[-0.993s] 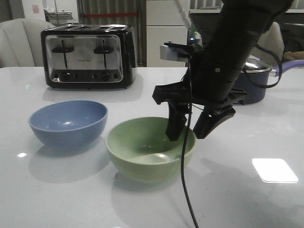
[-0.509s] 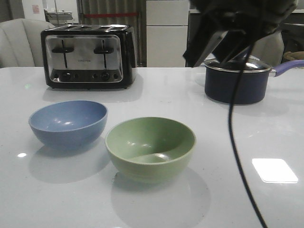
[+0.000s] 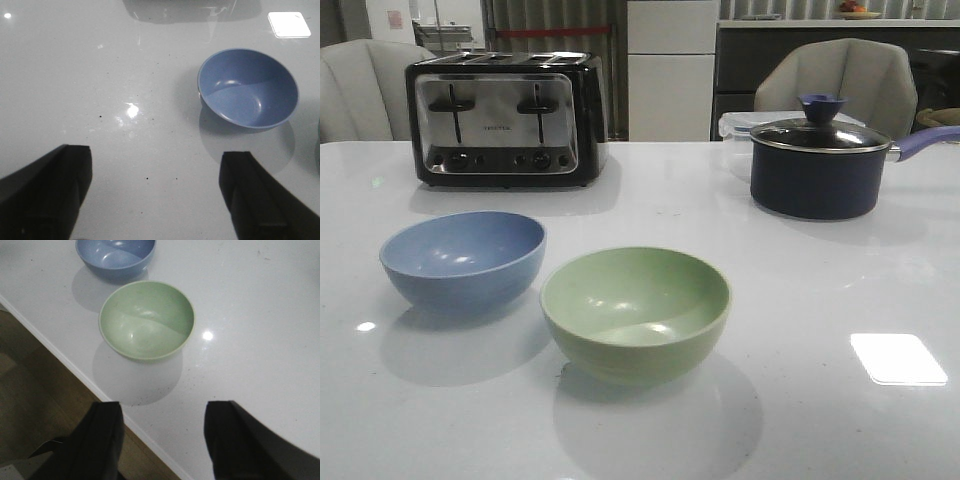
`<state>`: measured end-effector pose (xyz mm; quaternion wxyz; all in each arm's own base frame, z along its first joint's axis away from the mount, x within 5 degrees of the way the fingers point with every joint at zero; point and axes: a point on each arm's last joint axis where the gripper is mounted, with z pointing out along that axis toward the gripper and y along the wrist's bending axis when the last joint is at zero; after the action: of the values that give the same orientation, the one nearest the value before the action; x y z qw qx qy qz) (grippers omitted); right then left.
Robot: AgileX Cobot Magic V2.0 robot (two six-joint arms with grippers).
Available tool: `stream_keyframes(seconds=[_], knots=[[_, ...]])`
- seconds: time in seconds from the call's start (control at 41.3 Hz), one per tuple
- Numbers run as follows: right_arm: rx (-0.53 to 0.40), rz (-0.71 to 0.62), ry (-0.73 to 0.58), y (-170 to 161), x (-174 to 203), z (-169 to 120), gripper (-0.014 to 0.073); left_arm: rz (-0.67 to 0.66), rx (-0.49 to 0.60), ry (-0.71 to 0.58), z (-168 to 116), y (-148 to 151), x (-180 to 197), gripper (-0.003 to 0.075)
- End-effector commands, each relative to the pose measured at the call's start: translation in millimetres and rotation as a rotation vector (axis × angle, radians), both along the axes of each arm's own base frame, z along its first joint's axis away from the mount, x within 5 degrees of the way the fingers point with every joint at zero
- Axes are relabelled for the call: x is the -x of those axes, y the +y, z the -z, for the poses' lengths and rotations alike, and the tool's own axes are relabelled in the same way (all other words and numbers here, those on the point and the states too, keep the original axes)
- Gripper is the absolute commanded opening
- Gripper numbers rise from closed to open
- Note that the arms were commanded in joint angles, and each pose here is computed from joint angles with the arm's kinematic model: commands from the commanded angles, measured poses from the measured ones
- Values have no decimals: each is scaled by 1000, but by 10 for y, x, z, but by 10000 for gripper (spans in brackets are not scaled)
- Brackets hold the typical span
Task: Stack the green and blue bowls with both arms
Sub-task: 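Open the right gripper and lift it away from the green bowl, then lower the left gripper into the light blue bowl and grip its rim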
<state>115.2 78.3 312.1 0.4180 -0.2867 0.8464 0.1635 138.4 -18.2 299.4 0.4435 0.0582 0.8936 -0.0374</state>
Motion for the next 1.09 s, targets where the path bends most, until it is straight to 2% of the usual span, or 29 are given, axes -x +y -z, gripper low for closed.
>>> stream_keyframes(seconds=[0.0, 0.291, 0.726, 1.066], knots=[[-34, 4, -70, -41, 70, -69, 477, 39, 16, -86, -136, -75, -94, 580], [-33, 5, -69, -59, 103, -15, 477, 184, -22, 18, -72, -377, -446, 580], [-33, 5, -68, -59, 104, -15, 477, 121, -46, 241, 283, -505, -1468, 609], [-33, 5, -69, -59, 103, -15, 477, 95, 5, 311, 722, -671, -2082, 592]])
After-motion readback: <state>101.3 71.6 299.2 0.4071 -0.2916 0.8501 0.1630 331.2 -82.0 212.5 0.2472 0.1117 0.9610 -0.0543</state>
